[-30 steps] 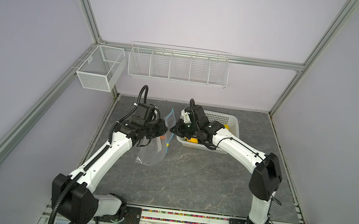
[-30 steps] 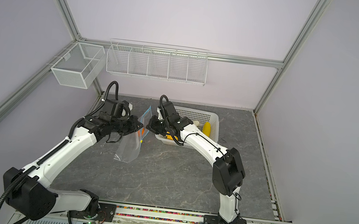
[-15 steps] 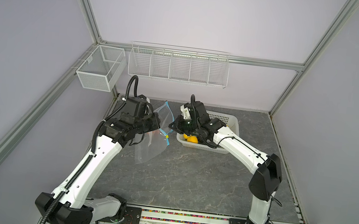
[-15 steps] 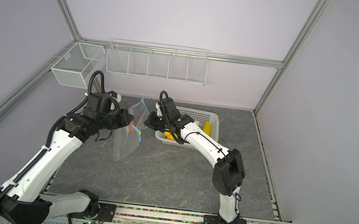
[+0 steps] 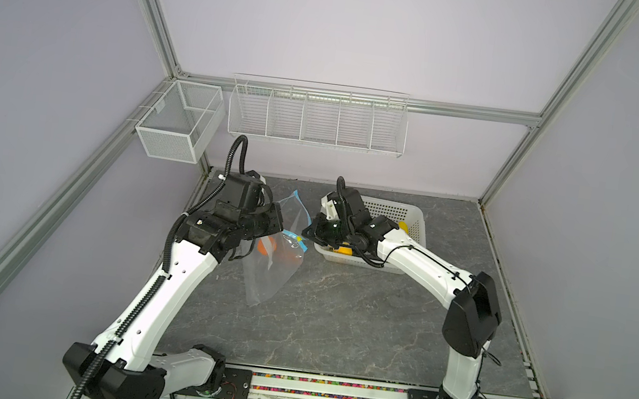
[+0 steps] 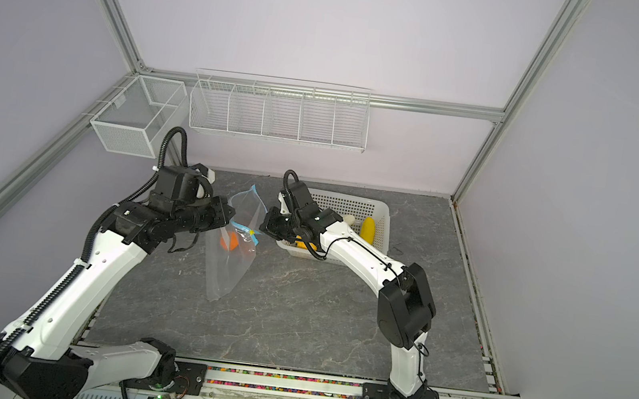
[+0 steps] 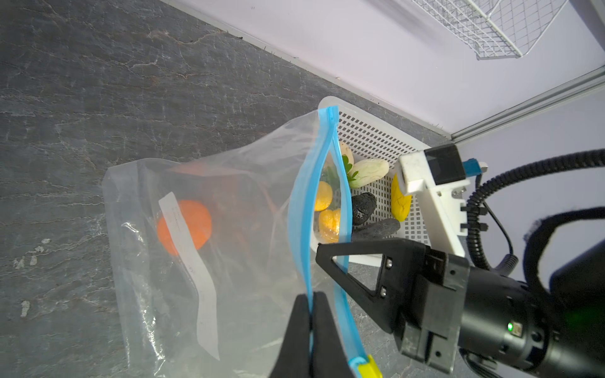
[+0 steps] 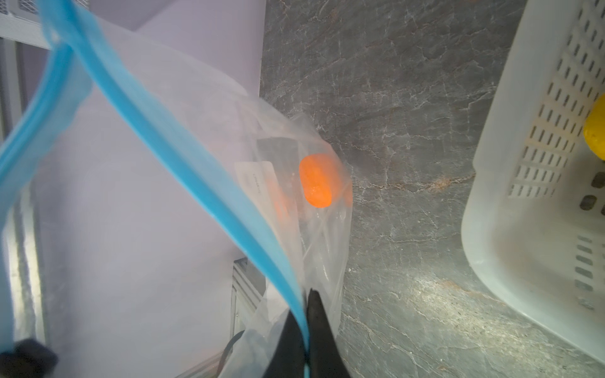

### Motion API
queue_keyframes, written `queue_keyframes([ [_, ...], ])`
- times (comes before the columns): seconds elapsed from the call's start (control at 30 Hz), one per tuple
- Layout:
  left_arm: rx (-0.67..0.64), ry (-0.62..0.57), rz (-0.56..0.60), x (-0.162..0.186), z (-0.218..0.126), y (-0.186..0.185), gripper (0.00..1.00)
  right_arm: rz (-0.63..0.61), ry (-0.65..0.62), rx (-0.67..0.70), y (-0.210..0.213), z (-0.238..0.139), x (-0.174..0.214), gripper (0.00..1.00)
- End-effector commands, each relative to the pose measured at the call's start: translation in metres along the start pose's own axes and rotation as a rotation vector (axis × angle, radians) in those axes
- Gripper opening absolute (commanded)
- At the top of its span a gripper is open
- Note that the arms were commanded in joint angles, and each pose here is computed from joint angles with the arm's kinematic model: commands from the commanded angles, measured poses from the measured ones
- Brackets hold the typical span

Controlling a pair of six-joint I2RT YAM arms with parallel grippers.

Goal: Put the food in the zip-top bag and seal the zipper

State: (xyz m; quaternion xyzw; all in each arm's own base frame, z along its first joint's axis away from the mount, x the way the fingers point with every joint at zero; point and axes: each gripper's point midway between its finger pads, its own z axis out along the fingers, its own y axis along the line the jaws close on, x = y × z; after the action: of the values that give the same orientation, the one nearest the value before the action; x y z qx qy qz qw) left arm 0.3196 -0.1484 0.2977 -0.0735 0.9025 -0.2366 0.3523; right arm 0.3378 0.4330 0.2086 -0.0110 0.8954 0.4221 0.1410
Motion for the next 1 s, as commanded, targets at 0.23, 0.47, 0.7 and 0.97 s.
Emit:
queue_keyframes([
  [0.23, 0.004, 0.11, 0.022, 0.017, 0.04, 0.006, 0.0, 0.038, 0.025, 0.069, -0.038, 0.015, 0.013, 0.07],
  [0.47, 0.043, 0.16, 0.009, 0.03, 0.06, 0.004, 0.0, 0.054, 0.033, 0.104, -0.059, 0.012, 0.027, 0.07],
  [0.7, 0.066, 0.216, 0.015, 0.053, 0.076, 0.007, 0.0, 0.058, 0.058, 0.11, -0.068, 0.016, 0.042, 0.07],
  [0.97, 0.074, 0.221, 0.022, 0.064, 0.081, 0.008, 0.0, 0.054, 0.086, 0.122, -0.071, 0.018, 0.052, 0.09],
])
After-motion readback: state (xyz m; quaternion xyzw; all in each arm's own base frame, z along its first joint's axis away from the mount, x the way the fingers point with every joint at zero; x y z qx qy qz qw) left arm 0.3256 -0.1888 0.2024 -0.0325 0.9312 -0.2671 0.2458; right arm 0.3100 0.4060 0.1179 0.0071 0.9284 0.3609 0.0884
